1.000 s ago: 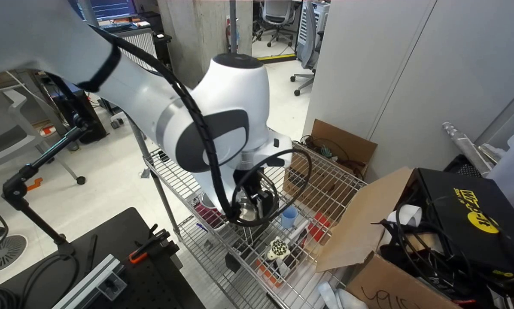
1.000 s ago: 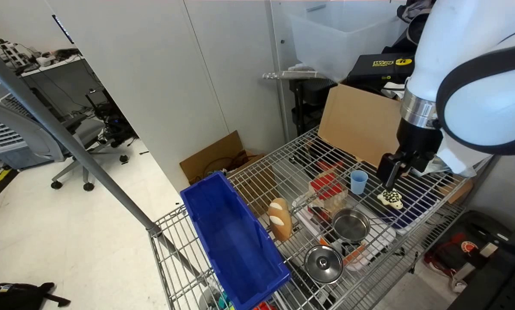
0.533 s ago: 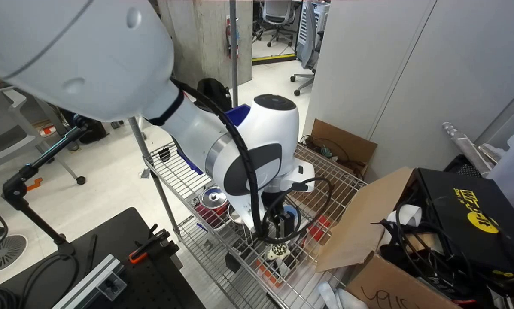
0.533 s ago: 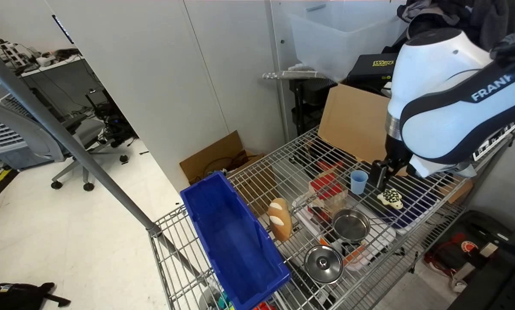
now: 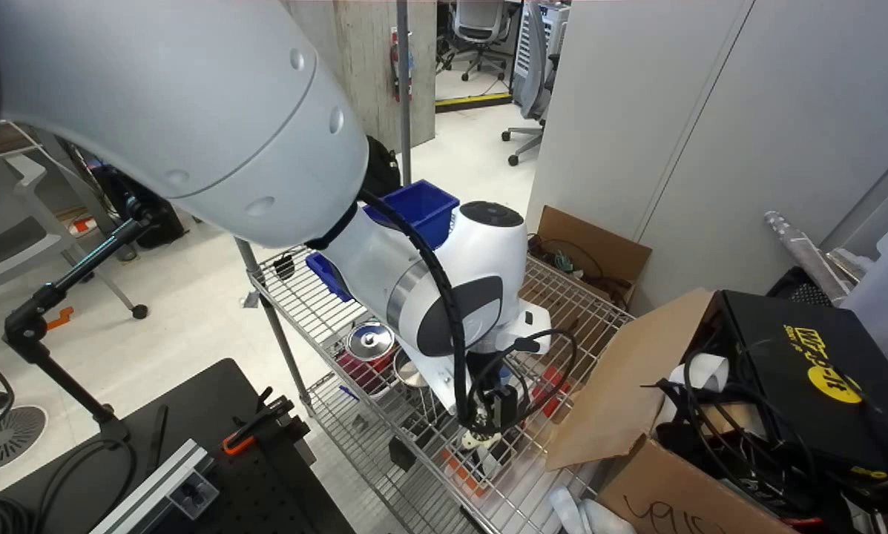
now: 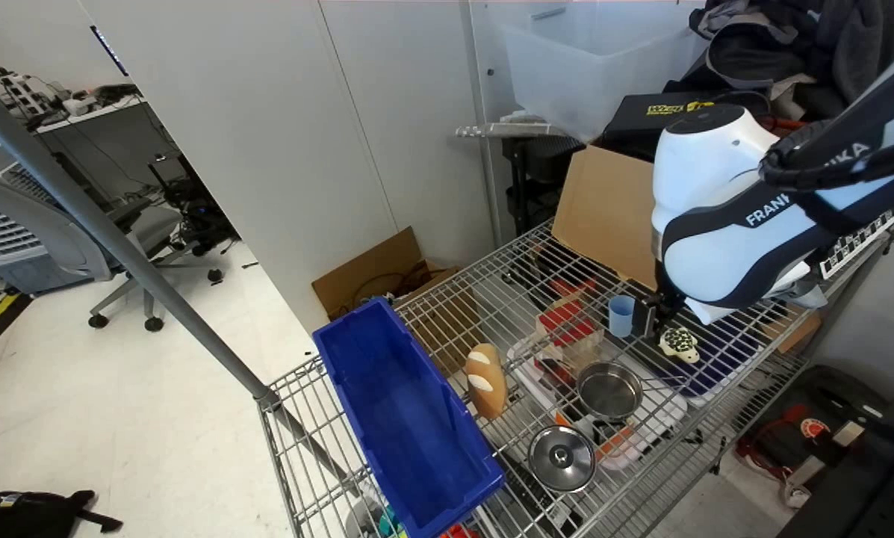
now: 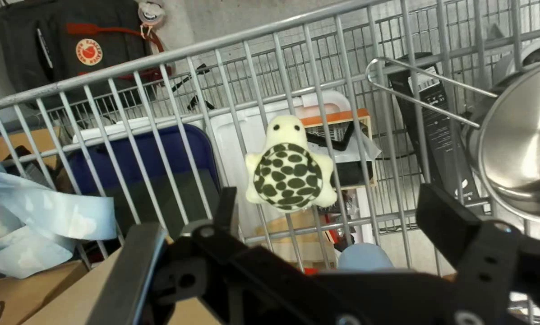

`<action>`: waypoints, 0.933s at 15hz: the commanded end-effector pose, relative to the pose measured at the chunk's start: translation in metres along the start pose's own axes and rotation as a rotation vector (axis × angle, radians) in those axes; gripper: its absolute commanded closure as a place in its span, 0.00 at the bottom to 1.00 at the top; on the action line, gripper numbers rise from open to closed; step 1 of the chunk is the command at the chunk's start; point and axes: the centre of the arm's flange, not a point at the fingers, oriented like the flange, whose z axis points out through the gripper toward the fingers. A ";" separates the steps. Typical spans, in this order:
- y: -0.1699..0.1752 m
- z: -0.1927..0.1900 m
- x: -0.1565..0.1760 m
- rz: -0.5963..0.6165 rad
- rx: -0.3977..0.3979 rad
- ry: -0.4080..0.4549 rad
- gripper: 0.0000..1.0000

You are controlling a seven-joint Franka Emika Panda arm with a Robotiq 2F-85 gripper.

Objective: Put the turtle plush toy in the silver pan.

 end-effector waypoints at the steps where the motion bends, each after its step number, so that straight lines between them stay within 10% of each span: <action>1: 0.000 0.017 0.015 0.021 -0.037 -0.006 0.00; 7: 0.003 0.037 0.020 0.036 -0.059 -0.029 0.02; 14: -0.001 0.051 0.026 0.047 -0.083 -0.036 0.62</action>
